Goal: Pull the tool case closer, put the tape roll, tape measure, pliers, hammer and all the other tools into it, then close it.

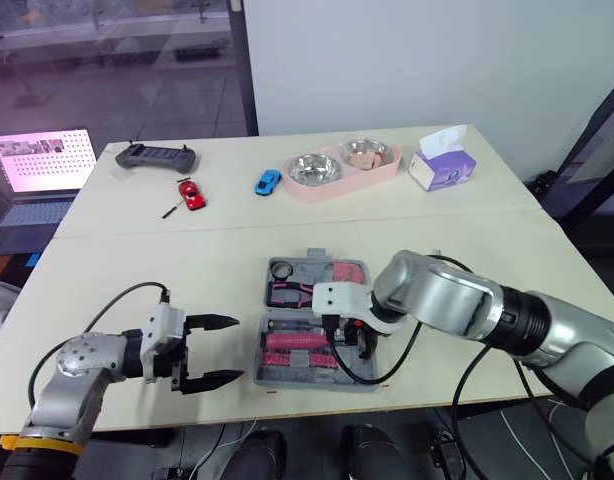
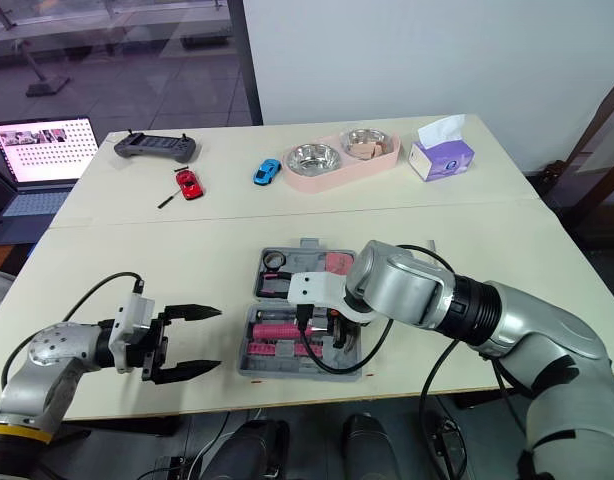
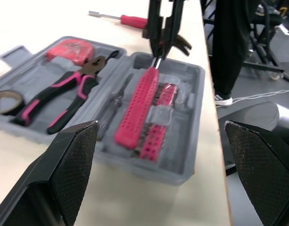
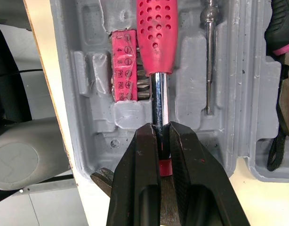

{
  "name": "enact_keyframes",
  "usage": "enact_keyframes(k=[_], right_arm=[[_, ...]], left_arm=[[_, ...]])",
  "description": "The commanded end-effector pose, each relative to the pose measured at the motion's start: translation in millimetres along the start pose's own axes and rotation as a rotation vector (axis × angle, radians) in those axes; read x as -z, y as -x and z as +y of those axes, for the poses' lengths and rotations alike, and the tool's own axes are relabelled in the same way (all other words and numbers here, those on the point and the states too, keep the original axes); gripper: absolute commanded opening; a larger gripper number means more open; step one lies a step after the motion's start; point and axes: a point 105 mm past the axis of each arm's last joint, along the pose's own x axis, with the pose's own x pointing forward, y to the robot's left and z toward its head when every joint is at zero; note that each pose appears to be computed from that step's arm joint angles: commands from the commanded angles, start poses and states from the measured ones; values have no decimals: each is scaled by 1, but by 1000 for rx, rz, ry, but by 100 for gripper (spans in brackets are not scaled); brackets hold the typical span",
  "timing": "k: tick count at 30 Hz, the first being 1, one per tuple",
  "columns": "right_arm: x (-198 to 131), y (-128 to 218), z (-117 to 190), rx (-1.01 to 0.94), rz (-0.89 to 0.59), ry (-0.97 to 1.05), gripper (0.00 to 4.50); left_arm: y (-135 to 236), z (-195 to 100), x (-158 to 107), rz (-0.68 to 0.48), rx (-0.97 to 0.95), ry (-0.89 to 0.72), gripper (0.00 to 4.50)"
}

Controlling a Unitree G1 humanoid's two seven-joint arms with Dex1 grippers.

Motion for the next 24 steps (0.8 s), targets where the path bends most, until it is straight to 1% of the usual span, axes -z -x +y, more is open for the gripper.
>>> enact_keyframes(k=[1,13,24], right_arm=[[-6,9,-6,37,-14,26,4],[-8,-3,-8,33,-2,28,4],[-20,-11,-4,17,-25,28,4]], left_arm=[[5,4,-8,-8,-4,-48,450],[3,3,-7,-9,1,-49,450],[2,1,-6,-12,0,-43,450]])
